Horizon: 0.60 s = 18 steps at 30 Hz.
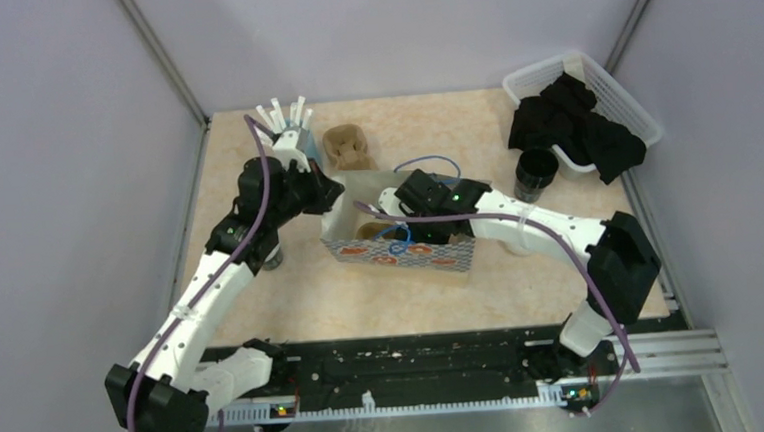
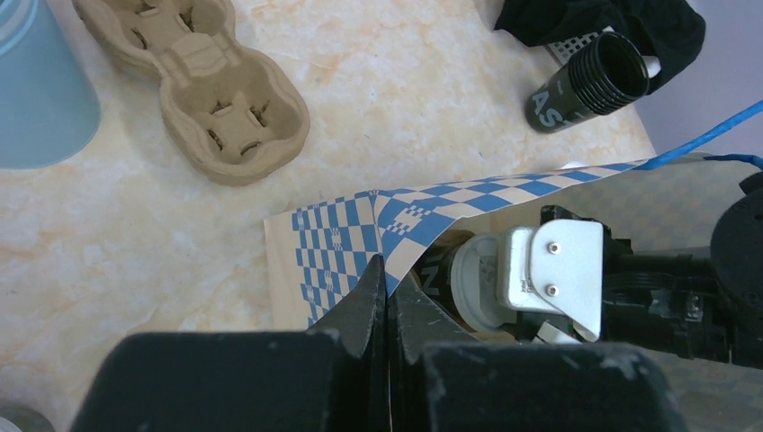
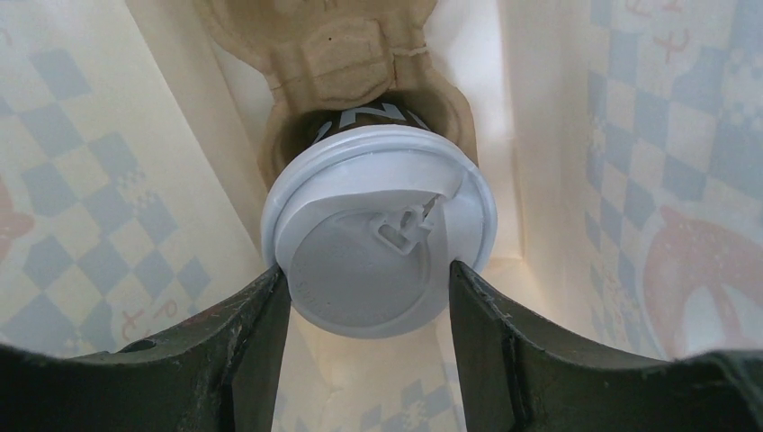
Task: Pack the takeout coffee
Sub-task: Place the coffee cup on the cup tray.
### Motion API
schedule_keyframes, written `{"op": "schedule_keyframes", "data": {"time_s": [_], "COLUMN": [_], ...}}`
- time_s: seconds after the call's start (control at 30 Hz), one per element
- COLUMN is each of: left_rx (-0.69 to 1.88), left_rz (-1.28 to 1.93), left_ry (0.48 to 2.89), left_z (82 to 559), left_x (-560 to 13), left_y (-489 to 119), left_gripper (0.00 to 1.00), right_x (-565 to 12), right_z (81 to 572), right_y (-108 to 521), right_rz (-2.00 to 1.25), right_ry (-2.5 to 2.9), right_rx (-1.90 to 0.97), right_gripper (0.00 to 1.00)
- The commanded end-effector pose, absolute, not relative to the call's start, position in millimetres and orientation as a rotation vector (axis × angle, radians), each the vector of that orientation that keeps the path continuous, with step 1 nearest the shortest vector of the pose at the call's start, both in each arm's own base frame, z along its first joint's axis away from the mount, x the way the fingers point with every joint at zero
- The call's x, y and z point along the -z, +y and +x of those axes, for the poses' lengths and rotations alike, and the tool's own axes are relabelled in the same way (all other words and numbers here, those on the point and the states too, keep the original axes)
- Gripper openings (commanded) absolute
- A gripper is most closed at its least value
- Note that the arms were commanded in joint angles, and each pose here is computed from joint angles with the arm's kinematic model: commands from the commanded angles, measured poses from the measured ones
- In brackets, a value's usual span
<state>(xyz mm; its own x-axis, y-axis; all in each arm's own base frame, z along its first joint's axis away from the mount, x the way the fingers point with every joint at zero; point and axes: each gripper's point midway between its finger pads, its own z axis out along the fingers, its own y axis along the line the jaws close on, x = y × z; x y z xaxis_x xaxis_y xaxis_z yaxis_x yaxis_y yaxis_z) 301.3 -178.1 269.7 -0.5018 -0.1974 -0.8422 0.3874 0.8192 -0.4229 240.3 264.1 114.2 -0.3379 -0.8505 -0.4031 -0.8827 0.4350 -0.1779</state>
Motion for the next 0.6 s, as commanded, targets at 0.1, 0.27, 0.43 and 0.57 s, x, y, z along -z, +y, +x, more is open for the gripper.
{"op": "schedule_keyframes", "data": {"time_s": [0.1, 0.27, 0.43, 0.57], "left_rx": [0.679, 0.638, 0.628, 0.64], "left_rz": [0.148, 0.129, 0.117, 0.094], "left_ry": [1.897, 1.915, 1.93, 1.931], "left_z": [323.3, 328.6, 328.5, 326.0], "left_x": [-299.9, -298.6, -296.6, -294.3], "left_y": [-179.6, -174.9, -173.2, -172.3], "left_gripper": [0.0, 0.0, 0.0, 0.02], "right_x": [-43.6, -42.3, -88.2, -111.0], "right_z": [207.5, 203.8, 222.4, 232.1], "right_y": [252.0, 248.8, 270.5, 276.6], "right_rz": [-1.625, -1.623, -1.532, -1.486], "right_ry": [2.418, 2.433, 2.374, 2.337], "right_rx": [-0.181, -0.185, -0.205, -0.184], "right_gripper": [0.58, 0.58, 0.74, 0.87]}}
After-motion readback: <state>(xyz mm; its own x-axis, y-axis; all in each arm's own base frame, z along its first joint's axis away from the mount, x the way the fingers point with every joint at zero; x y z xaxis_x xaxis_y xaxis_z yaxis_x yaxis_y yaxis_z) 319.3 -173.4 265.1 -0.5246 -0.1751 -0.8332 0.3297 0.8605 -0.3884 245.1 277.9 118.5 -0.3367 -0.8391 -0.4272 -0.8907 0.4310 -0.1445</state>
